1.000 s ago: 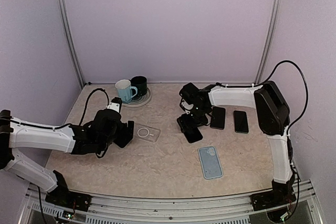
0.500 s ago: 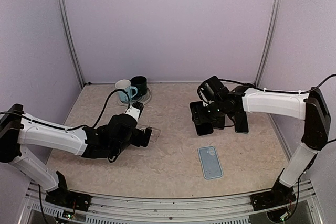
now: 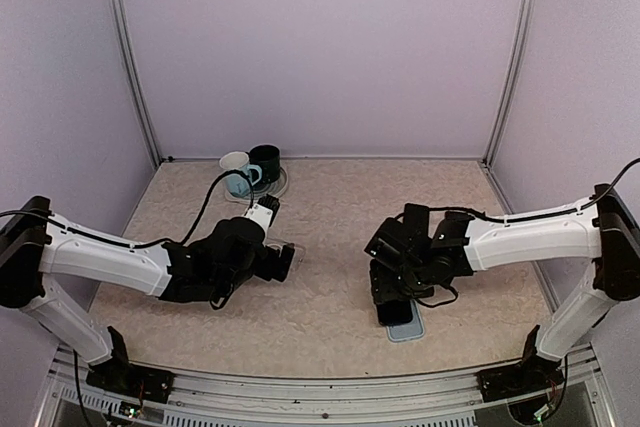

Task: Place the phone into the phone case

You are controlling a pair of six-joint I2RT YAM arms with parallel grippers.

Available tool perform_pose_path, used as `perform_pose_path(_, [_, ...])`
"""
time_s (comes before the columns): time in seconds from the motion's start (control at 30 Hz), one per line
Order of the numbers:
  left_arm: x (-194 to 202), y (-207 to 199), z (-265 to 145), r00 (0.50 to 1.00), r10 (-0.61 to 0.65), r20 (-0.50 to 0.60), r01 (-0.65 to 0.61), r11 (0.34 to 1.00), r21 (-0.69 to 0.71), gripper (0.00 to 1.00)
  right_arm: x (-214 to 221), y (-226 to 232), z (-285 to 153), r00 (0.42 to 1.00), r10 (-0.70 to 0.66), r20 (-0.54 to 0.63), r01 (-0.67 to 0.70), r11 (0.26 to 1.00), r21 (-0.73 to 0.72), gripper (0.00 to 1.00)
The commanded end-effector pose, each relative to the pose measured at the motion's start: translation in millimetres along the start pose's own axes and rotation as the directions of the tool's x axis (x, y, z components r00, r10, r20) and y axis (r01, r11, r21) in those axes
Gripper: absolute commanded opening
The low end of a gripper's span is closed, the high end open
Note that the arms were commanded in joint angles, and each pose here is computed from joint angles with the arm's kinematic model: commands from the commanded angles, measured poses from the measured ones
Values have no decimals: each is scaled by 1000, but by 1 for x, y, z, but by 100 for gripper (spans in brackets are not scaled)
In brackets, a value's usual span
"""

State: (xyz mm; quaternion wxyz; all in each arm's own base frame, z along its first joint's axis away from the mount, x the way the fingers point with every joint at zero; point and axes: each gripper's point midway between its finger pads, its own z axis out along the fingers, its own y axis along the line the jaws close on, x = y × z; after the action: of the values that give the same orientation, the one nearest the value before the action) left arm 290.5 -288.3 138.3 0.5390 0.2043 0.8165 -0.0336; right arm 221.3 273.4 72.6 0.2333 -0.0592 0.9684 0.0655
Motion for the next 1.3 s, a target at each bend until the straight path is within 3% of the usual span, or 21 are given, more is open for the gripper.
perform_pose_path(0.0, [-19,-7,-2,999,-7,46,6,1000,24,99,15,-14,-3,996,85,-7,-84,995,44,49])
perform_pose_path(0.23, [-16,-3,-5,999,-22,41,21,1000,17,99,33,-24,-4,998,41,-42,-39,998,47,49])
perform_pose_path(0.67, [-9,-3,-1,1000,-9,16,9,1000,-2,99,16,-10,7,998,-65,2,65,997,28,49])
perform_pose_path(1.27, [-3,3,0,1000,2,6,-2,1000,-30,99,40,-27,16,997,-26,-76,31,998,60,47])
